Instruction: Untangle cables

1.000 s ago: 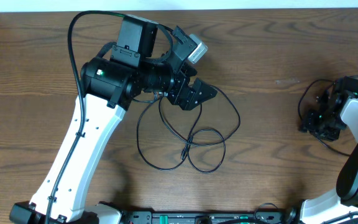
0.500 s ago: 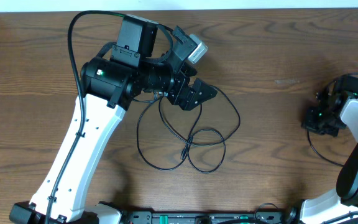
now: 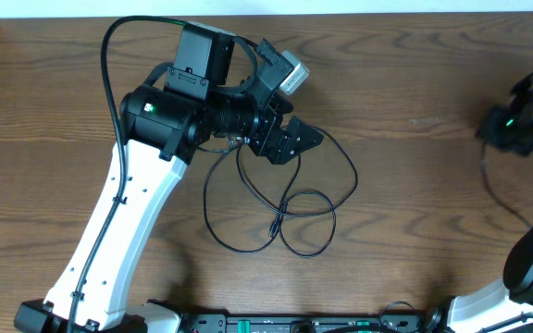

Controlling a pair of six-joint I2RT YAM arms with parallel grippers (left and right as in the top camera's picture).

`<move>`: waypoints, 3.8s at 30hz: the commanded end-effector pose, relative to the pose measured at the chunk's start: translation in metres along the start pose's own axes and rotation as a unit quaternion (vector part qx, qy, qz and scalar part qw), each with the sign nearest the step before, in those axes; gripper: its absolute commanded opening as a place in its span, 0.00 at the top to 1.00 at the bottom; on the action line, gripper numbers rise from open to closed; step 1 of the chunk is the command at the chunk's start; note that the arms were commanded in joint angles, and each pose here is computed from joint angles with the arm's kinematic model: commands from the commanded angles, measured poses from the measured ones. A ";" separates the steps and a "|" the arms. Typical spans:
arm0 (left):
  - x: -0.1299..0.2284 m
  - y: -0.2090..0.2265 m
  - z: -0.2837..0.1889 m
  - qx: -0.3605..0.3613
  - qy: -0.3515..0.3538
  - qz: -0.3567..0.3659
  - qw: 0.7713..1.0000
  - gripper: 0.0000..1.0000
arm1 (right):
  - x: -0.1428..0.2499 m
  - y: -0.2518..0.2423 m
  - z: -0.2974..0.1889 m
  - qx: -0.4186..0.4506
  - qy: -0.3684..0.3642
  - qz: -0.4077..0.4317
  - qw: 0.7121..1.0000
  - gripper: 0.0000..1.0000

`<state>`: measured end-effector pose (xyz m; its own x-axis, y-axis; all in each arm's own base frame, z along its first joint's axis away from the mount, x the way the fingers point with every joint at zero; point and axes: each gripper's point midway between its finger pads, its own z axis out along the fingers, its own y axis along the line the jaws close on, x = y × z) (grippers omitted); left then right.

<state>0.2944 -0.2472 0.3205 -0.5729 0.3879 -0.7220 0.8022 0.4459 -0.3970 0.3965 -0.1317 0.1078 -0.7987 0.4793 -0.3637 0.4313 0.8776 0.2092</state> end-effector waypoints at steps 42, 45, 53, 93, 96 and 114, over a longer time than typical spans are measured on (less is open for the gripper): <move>-0.002 -0.009 -0.007 0.008 -0.003 0.007 1.000 0.11 | -0.056 -0.263 -0.151 0.308 -0.118 0.266 0.906 0.84; -0.002 -0.009 -0.007 0.008 -0.003 0.006 1.000 0.11 | -0.051 -0.266 -0.135 0.305 -0.096 0.269 0.908 0.11; -0.001 -0.009 -0.007 0.008 -0.001 0.004 1.000 0.11 | -0.054 -0.250 -0.116 0.249 -0.084 0.269 0.927 0.01; 0.023 0.060 -0.100 -0.299 -0.085 -0.063 0.948 0.11 | -0.057 0.037 -0.166 0.007 -0.199 -0.070 0.977 0.01; 0.035 0.065 -0.099 -0.303 -0.107 -0.084 0.943 0.11 | -0.020 0.068 -0.143 -0.051 -0.183 -0.095 0.977 0.01; 0.105 0.092 -0.099 -0.371 -0.134 -0.142 0.908 0.11 | 0.205 0.263 -0.022 -0.201 -0.039 -0.411 0.888 0.01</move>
<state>0.2925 -0.0974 0.2813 -0.5751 0.0488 -0.8166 0.2992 0.9416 -0.1544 0.3448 0.1798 0.1290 -0.7203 -0.2668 -0.6403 -0.4644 0.8712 0.1594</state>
